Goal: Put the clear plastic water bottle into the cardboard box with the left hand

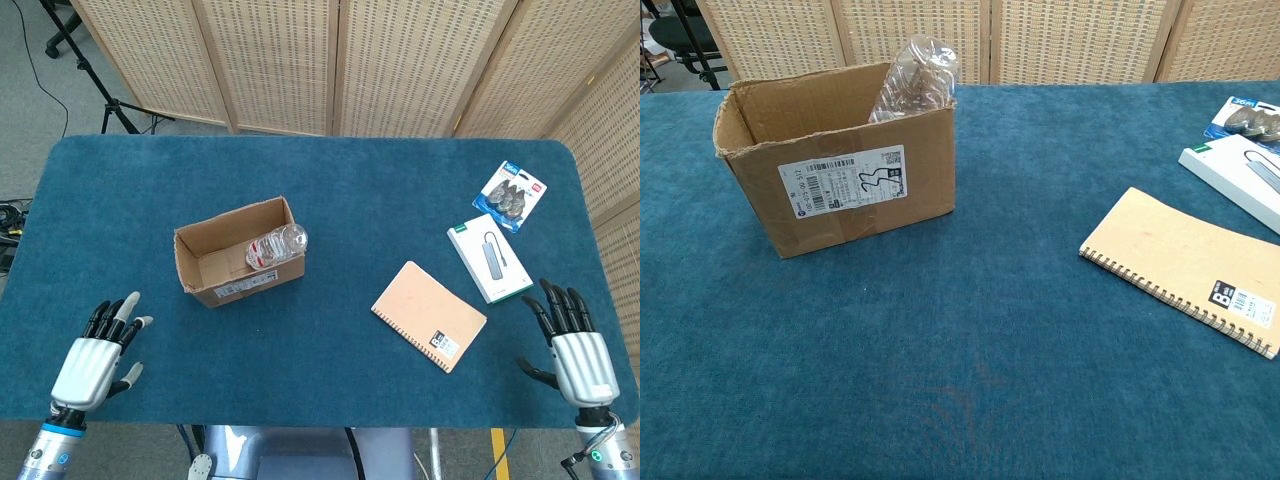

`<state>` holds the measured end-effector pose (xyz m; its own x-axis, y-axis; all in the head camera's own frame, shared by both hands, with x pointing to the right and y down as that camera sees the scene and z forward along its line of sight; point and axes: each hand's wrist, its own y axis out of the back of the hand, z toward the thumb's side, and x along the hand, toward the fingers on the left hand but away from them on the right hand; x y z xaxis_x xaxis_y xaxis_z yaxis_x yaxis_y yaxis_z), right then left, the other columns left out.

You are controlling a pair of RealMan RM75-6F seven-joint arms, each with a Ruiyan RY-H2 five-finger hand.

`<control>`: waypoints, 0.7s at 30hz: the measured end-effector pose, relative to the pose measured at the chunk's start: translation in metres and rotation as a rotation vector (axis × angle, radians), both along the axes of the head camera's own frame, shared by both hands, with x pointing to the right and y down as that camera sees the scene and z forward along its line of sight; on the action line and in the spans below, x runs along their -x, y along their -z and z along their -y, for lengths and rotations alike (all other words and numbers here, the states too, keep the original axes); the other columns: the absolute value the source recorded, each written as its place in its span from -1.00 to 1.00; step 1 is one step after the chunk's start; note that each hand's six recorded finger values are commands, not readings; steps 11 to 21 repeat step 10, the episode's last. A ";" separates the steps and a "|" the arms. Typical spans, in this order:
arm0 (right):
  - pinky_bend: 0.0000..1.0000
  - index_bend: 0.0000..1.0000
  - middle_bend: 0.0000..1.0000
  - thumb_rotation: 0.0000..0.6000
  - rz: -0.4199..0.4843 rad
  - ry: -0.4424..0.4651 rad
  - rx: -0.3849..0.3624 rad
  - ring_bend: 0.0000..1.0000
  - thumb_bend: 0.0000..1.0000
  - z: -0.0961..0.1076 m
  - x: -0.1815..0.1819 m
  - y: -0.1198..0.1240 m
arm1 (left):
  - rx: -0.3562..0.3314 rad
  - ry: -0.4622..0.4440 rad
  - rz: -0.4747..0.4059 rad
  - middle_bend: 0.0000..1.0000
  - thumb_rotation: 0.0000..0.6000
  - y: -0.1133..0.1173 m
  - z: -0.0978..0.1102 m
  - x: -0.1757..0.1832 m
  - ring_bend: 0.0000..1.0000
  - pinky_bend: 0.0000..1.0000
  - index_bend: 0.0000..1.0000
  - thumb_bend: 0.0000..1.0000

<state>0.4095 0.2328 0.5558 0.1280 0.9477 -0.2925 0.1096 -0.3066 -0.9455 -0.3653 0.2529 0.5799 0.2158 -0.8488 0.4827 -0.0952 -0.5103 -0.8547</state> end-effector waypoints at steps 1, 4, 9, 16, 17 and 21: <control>-1.00 -0.68 -1.00 1.00 0.001 -0.002 -0.001 -1.00 -0.79 0.000 0.000 0.001 | 0.001 -0.001 0.000 -1.00 1.00 0.000 0.000 0.000 -1.00 -1.00 -0.49 -0.41; -1.00 -0.68 -1.00 1.00 0.005 -0.004 -0.005 -1.00 -0.79 -0.001 -0.001 0.003 | 0.005 -0.003 -0.003 -1.00 1.00 -0.001 -0.001 -0.001 -1.00 -1.00 -0.49 -0.41; -1.00 -0.69 -1.00 1.00 0.008 0.001 0.004 -1.00 -0.78 -0.001 0.002 0.001 | 0.016 -0.009 -0.009 -1.00 1.00 -0.004 -0.003 -0.001 -1.00 -1.00 -0.49 -0.41; -1.00 -0.68 -1.00 1.00 0.007 0.003 0.007 -1.00 -0.78 -0.001 0.002 -0.001 | 0.018 -0.009 -0.008 -1.00 1.00 -0.005 -0.003 -0.001 -1.00 -1.00 -0.49 -0.41; -1.00 -0.68 -1.00 1.00 0.007 0.003 0.007 -1.00 -0.78 -0.001 0.002 -0.001 | 0.018 -0.009 -0.008 -1.00 1.00 -0.005 -0.003 -0.001 -1.00 -1.00 -0.49 -0.41; -1.00 -0.68 -1.00 1.00 0.007 0.003 0.007 -1.00 -0.78 -0.001 0.002 -0.001 | 0.018 -0.009 -0.008 -1.00 1.00 -0.005 -0.003 -0.001 -1.00 -1.00 -0.49 -0.41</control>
